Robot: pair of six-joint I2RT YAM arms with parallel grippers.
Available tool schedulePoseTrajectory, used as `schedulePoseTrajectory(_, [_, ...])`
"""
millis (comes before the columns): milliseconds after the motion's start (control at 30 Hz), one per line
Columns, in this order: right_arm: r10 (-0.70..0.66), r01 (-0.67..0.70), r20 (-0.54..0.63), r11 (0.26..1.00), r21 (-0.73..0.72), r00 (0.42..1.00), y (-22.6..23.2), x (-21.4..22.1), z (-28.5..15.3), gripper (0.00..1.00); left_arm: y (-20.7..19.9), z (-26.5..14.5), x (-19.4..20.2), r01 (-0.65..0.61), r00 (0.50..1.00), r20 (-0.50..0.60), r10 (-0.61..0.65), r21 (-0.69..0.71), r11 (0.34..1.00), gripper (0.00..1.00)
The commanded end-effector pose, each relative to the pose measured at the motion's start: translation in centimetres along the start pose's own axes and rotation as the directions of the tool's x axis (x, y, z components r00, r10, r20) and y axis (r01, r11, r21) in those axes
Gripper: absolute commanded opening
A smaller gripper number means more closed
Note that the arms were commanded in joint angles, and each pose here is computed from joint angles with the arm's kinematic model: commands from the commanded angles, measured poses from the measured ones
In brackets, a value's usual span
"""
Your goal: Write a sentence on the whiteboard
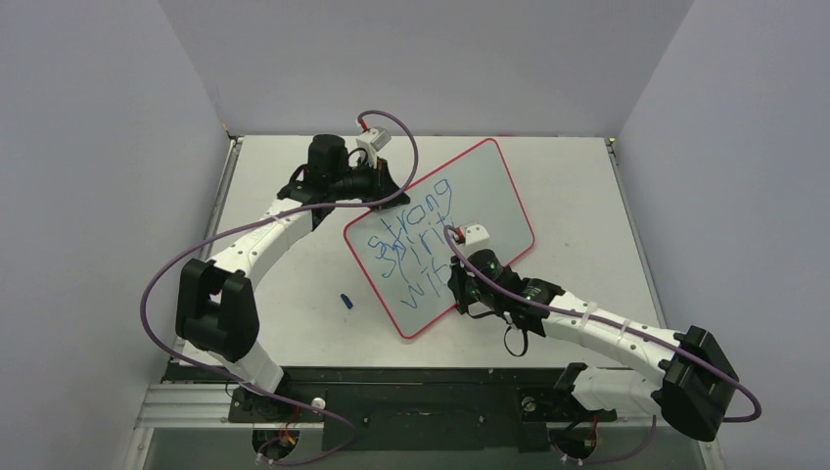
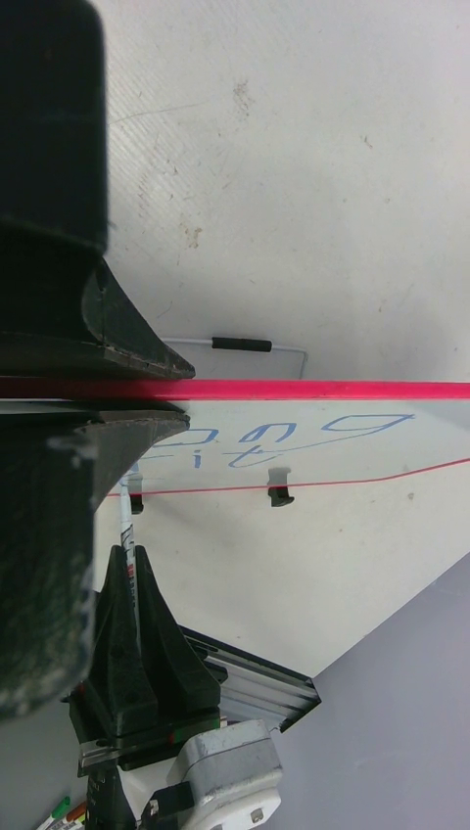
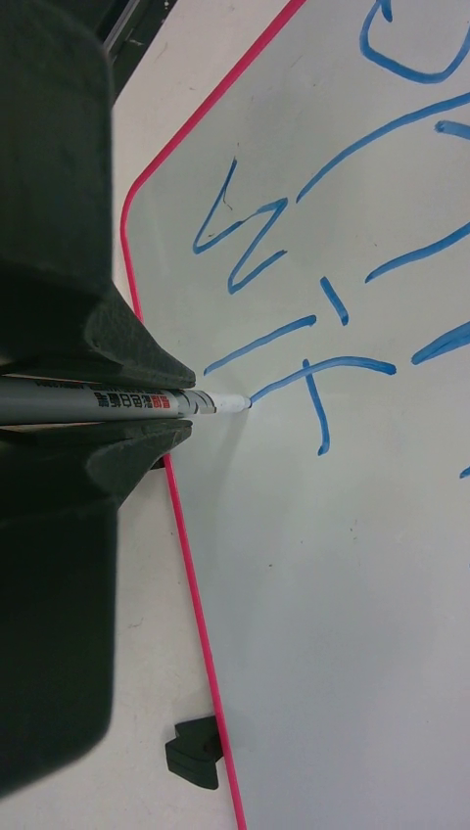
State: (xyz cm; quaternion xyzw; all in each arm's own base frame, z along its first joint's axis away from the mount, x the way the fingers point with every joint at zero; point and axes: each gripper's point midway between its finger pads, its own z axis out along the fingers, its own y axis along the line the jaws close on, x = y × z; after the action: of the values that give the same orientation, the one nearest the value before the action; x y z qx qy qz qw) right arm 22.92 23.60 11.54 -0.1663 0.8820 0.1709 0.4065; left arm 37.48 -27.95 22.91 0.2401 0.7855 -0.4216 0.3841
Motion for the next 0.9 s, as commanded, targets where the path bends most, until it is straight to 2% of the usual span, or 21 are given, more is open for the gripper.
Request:
schedulePoseTrajectory(0, [-0.003,0.002,0.021,0.999,0.049,1.000,-0.7,-0.6,0.0,0.00,-1.4,0.0,0.0,-0.110,0.994,0.001,0.110,0.028,0.994,0.00])
schedulePoseTrajectory(267, [-0.046,0.041,0.044,0.993,0.106,0.998,-1.4,-2.8,-0.4,0.00,-1.5,0.0,-0.1,-0.113,0.994,0.002,0.113,0.027,0.993,0.00])
schedulePoseTrajectory(867, [-0.034,0.018,0.156,0.994,0.104,0.987,-1.2,-7.4,-2.5,0.00,-1.6,-0.1,-0.2,-0.116,0.993,0.006,0.116,0.027,0.993,0.00])
